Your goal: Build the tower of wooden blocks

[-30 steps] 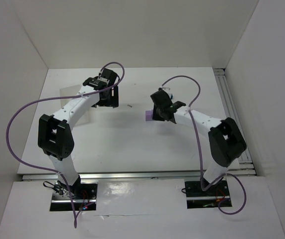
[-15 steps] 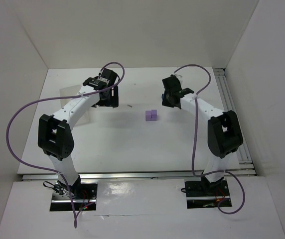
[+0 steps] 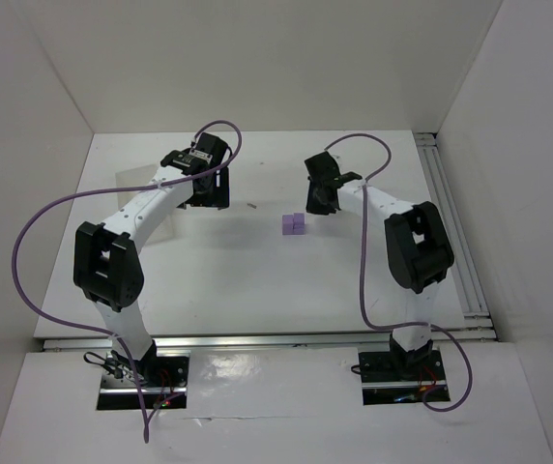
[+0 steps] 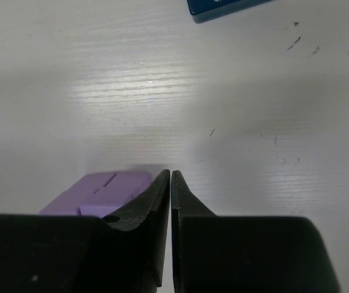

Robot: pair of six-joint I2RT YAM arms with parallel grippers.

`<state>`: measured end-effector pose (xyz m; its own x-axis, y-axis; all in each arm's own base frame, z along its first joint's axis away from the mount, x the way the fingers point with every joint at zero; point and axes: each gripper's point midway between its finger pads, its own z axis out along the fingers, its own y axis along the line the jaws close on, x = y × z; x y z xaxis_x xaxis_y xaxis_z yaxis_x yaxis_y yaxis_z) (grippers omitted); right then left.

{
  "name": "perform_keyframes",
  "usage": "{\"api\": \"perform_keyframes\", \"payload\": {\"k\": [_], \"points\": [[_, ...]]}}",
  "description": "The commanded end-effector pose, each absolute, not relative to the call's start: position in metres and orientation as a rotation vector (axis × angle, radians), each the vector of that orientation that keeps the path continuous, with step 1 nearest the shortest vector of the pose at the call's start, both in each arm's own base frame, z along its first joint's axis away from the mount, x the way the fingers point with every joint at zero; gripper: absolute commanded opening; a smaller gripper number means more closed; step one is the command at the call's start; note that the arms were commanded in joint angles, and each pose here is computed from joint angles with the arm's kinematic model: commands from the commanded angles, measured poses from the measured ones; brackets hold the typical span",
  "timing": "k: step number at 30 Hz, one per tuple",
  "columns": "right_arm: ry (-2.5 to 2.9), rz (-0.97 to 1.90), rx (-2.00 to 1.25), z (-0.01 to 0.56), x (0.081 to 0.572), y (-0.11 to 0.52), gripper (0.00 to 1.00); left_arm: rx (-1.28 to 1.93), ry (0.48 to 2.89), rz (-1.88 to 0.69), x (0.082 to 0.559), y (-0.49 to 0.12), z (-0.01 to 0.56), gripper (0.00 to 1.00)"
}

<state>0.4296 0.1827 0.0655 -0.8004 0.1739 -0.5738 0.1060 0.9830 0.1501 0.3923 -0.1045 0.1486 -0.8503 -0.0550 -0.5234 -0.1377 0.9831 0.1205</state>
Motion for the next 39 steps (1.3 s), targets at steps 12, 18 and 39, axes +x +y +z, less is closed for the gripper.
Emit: {"api": "perform_keyframes", "payload": {"k": [12, 18, 39], "points": [[2.494, 0.252, 0.113, 0.072, 0.435, 0.208, 0.1, -0.141, 2.564, 0.222, 0.396, -0.102, 0.156, 0.97], [2.507, 0.263, 0.097, 0.067, 0.432, 0.213, 0.1, -0.141, 2.564, 0.222, 0.396, -0.102, 0.156, 0.97], [2.499, 0.272, 0.085, 0.069, 0.436, 0.22, 0.1, -0.141, 2.564, 0.222, 0.396, -0.102, 0.156, 0.97]]}}
